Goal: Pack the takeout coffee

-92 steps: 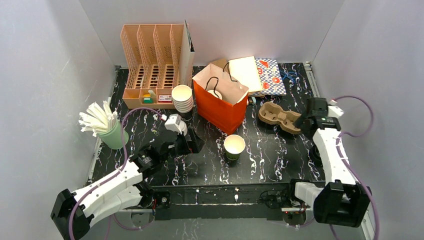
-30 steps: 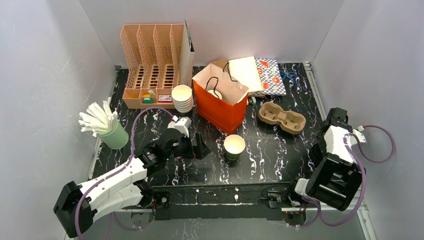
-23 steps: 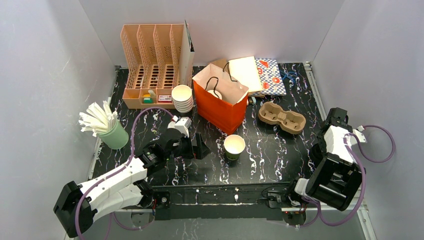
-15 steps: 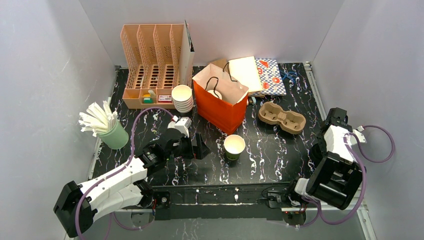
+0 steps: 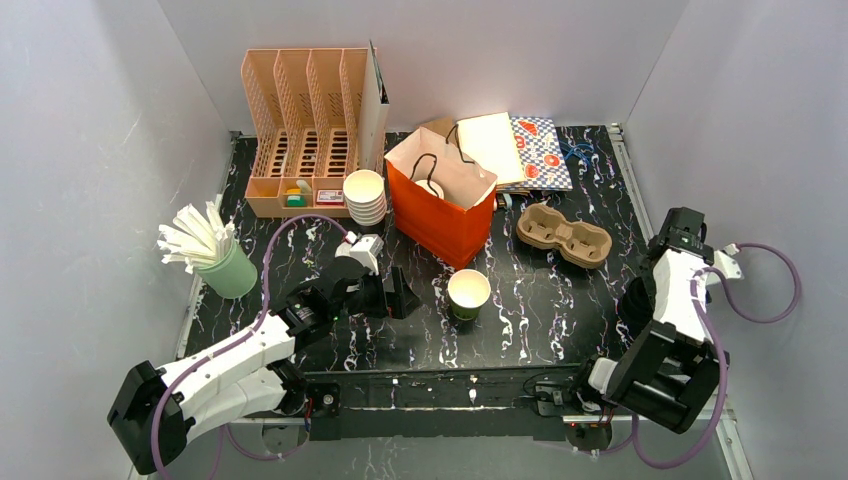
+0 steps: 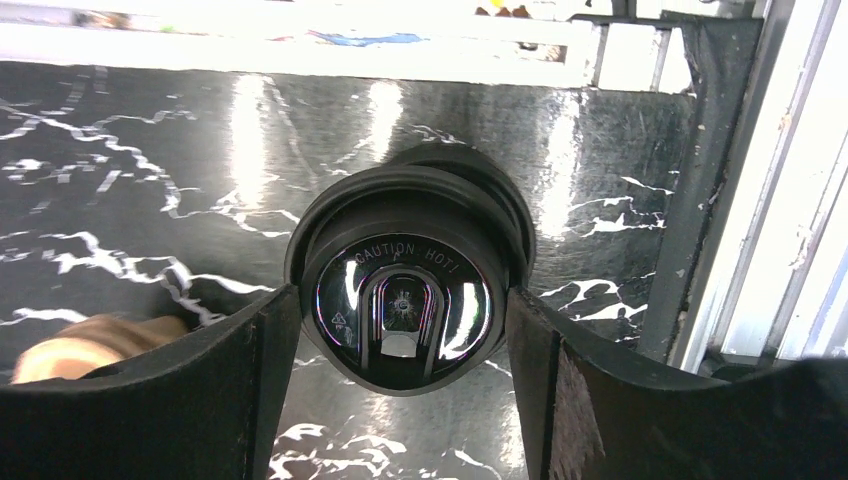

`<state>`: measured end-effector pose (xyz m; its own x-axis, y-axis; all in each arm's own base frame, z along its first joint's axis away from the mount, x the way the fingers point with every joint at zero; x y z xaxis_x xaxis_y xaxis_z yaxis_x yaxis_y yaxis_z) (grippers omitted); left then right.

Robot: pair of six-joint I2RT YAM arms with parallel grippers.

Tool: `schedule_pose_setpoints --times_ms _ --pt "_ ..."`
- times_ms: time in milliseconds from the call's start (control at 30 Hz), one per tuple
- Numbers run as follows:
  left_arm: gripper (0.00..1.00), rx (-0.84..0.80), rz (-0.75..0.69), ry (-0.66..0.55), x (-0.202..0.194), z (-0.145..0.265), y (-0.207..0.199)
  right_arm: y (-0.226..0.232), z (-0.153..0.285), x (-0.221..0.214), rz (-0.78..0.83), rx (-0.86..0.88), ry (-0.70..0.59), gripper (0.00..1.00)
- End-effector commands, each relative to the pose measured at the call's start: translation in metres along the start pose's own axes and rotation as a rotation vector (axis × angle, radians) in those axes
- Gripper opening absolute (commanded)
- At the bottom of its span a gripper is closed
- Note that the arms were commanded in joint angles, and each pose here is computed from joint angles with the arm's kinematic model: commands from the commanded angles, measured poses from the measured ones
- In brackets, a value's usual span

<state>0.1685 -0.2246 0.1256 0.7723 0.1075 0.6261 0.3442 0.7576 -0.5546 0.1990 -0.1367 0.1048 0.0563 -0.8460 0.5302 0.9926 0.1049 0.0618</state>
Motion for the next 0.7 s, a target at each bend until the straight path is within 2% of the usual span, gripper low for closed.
schedule_pose_setpoints --times_ms 0,167,333,467,667 --pt "0.98 0.011 -0.015 0.009 -0.002 0.001 0.003 0.008 0.031 0.023 -0.042 0.067 -0.039 0.74" --pt "0.98 0.013 -0.013 0.008 -0.002 0.001 0.003 0.015 0.048 0.024 -0.032 0.14 -0.007 0.74" --pt "0.98 0.008 -0.01 0.006 -0.001 0.001 0.001 0.031 0.066 0.017 0.048 0.275 0.058 0.76" --pt "0.98 0.006 -0.005 0.002 0.0 0.001 0.0 0.04 0.084 0.013 0.104 0.373 0.091 0.74" --pt "0.98 -0.021 0.017 0.008 0.002 0.002 -0.007 0.067 0.133 -0.01 0.236 0.688 0.178 0.65"
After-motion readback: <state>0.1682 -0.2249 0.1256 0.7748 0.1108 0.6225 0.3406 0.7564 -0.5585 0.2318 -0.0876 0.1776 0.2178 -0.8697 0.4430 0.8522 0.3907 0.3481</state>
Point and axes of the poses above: each gripper's point midway between its finger pads, its own z axis back along the fingers, its own y axis along the line the jaws close on, x = y × z, the point moved 2 cm from there along z, back along the fingers
